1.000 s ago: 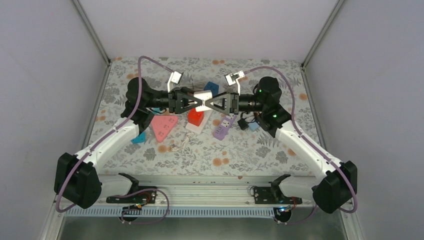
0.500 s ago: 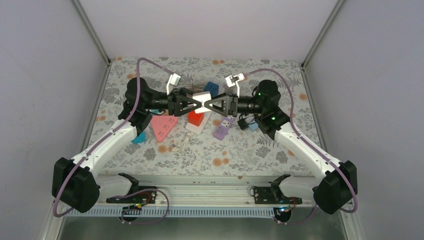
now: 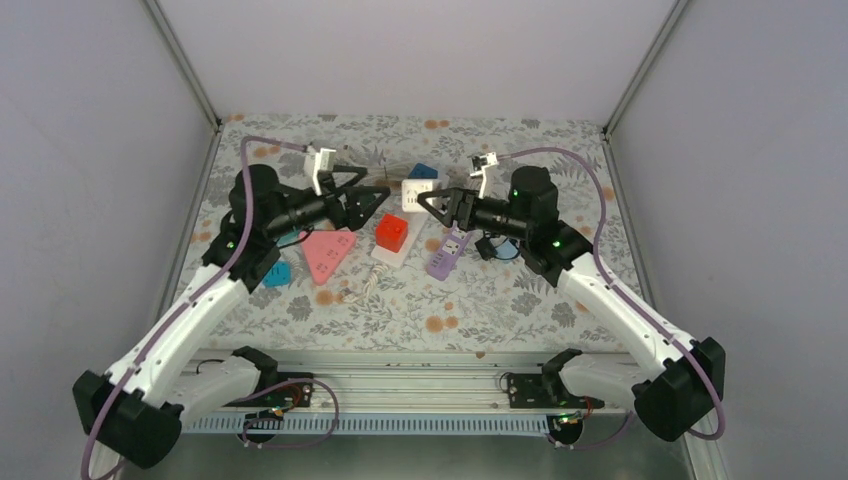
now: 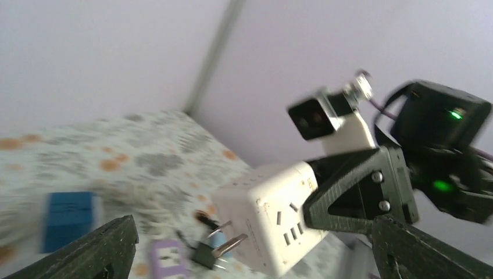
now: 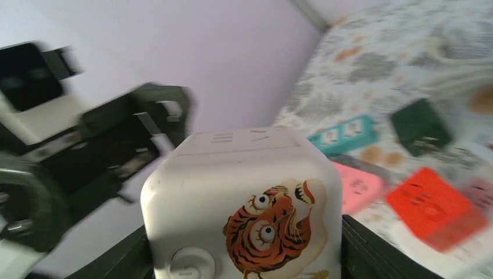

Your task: Insert the plug

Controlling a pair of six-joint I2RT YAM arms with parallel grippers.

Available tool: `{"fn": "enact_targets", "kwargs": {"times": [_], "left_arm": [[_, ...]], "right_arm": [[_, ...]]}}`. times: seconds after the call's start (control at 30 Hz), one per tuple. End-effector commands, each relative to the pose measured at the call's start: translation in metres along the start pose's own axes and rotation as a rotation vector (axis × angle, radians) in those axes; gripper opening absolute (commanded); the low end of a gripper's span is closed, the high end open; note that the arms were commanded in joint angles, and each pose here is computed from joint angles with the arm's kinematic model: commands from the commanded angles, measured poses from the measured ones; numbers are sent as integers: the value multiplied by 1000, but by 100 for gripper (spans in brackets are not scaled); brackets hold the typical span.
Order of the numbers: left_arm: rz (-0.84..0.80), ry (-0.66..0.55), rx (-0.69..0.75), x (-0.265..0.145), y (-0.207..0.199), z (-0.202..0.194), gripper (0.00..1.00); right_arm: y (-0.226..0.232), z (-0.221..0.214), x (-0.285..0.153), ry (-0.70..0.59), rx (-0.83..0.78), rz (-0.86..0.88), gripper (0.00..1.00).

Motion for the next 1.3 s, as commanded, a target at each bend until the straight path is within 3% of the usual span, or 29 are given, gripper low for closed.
{"fn": "enact_targets", "kwargs": {"times": [0.0, 0.2, 0.4, 0.53, 0.63, 0.77, 0.9, 1.0, 1.27], "left_arm": [[379, -135, 102, -34, 38, 10, 100], [605, -241, 171, -80, 47, 9, 100], [761, -251, 222, -111, 59, -7, 100], [748, -234, 217, -114, 57, -16, 100], [748, -224, 216, -118, 57, -22, 100], [771, -236, 208, -124, 58, -24, 100], [790, -249, 203, -126, 59, -22, 100], [802, -241, 195, -126, 62, -23, 100], [826, -220, 173, -127, 68, -31, 100]], "right_arm": [[-51, -2, -11, -36, 28, -345, 46], [-113, -20, -25, 6, 113, -728, 45], [-155, -35, -27, 24, 197, -954, 46], [-176, -31, -20, 31, 235, -1083, 51], [-188, -24, -15, -3, 287, -1174, 48], [-201, -16, -3, -76, 386, -1233, 48], [-213, -21, 7, -62, 451, -1289, 48], [-214, -23, 9, -42, 492, -1318, 43], [-224, -44, 8, 67, 570, -1442, 47]]}}
Point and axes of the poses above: each gripper's point midway between its finger pads, its own x axis out along the fingers, its own y axis along the line the jaws close on, z = x × y, the point moved 3 cm from there along -x, back along the fingers, and after that the axes turned 4 degrees about -x, right-handed, at the moved point
